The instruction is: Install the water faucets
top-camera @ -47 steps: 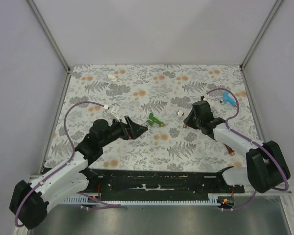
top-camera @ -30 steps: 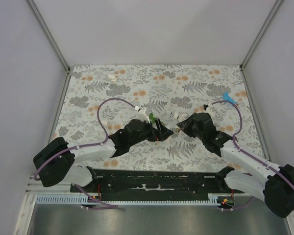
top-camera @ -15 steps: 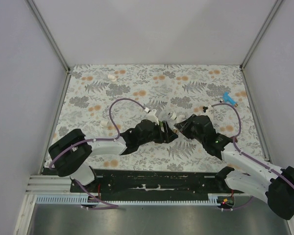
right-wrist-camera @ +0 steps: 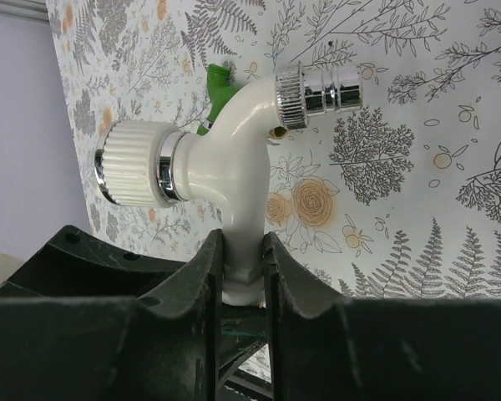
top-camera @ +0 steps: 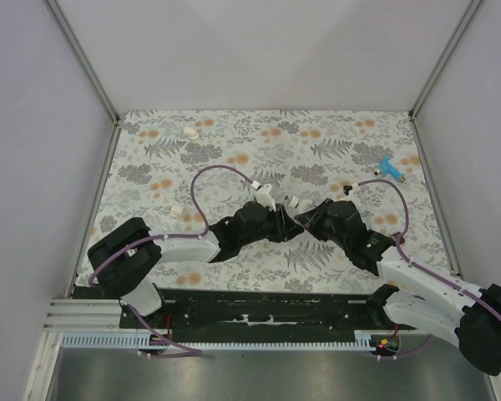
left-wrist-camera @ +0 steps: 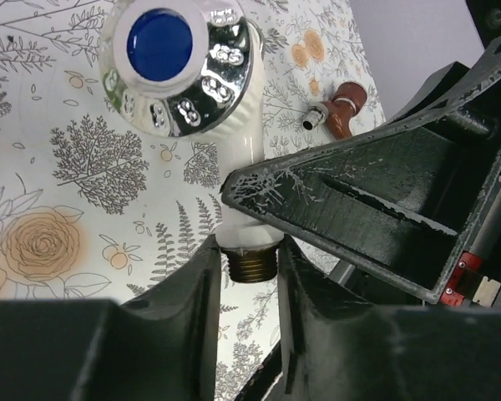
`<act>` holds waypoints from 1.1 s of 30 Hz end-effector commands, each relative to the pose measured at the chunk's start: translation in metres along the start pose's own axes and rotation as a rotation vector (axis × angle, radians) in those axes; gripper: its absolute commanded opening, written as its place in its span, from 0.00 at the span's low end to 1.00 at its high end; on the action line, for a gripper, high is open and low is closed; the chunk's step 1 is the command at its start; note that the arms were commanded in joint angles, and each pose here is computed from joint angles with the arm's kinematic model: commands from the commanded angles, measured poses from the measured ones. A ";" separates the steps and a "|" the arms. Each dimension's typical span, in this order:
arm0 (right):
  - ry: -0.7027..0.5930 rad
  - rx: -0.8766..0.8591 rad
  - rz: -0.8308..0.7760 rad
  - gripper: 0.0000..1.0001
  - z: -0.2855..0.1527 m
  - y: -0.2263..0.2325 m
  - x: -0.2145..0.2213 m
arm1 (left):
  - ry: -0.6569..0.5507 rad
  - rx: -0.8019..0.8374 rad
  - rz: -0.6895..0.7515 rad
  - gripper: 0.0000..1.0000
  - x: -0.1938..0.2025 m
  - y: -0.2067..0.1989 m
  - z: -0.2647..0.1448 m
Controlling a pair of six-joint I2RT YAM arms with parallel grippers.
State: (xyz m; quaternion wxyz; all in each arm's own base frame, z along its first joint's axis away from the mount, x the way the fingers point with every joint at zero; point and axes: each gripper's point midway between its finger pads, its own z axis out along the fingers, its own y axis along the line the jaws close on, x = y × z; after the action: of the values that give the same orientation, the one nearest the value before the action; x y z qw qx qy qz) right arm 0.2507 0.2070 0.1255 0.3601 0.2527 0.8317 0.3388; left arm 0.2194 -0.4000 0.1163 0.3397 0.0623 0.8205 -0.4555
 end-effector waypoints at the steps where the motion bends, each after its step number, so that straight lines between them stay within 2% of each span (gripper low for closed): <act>1: -0.045 -0.069 0.022 0.21 -0.005 0.016 -0.009 | -0.028 0.058 0.067 0.24 -0.010 -0.017 0.003; 3: -0.045 -0.080 -0.001 0.28 -0.008 0.017 -0.009 | -0.028 0.054 0.090 0.07 -0.009 -0.013 -0.001; 4: -0.048 -0.089 -0.018 0.35 -0.009 0.019 -0.010 | -0.026 0.056 0.105 0.02 -0.008 -0.012 -0.004; 8: -0.072 -0.132 -0.103 0.76 -0.019 0.026 -0.017 | -0.019 0.058 0.188 0.02 -0.007 -0.008 -0.016; 10: -0.110 -0.154 -0.158 0.87 -0.026 0.030 -0.025 | -0.009 0.059 0.241 0.02 -0.009 -0.007 -0.023; 12: -0.152 -0.159 -0.227 0.93 -0.034 0.031 -0.034 | 0.014 0.051 0.305 0.02 -0.009 -0.004 -0.031; 16: -0.232 -0.154 -0.437 0.93 -0.050 0.035 -0.055 | 0.041 0.000 0.465 0.02 -0.008 0.014 -0.048; 18: -0.222 -0.171 -0.570 0.97 -0.058 0.038 -0.055 | 0.055 -0.045 0.482 0.02 -0.010 0.025 -0.059; 21: -0.114 -0.210 -0.779 0.96 -0.066 0.043 -0.042 | 0.091 -0.033 0.469 0.02 -0.013 0.028 -0.075; 25: 0.005 -0.301 -0.956 0.91 -0.076 0.058 -0.028 | 0.138 0.033 0.539 0.02 -0.012 0.025 -0.094; 30: 0.098 -0.471 -1.111 0.89 -0.087 0.077 -0.010 | 0.162 0.131 0.646 0.02 -0.009 0.010 -0.112; 33: 0.198 -0.594 -1.188 0.88 -0.095 0.085 0.007 | 0.186 0.189 0.671 0.02 -0.004 0.000 -0.122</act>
State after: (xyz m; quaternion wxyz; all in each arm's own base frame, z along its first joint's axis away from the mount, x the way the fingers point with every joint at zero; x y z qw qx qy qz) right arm 0.2121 0.2097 0.2193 0.4858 -0.2623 0.7862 0.2775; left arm 0.1808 -0.3019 0.1462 0.3843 0.3292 0.7830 -0.3618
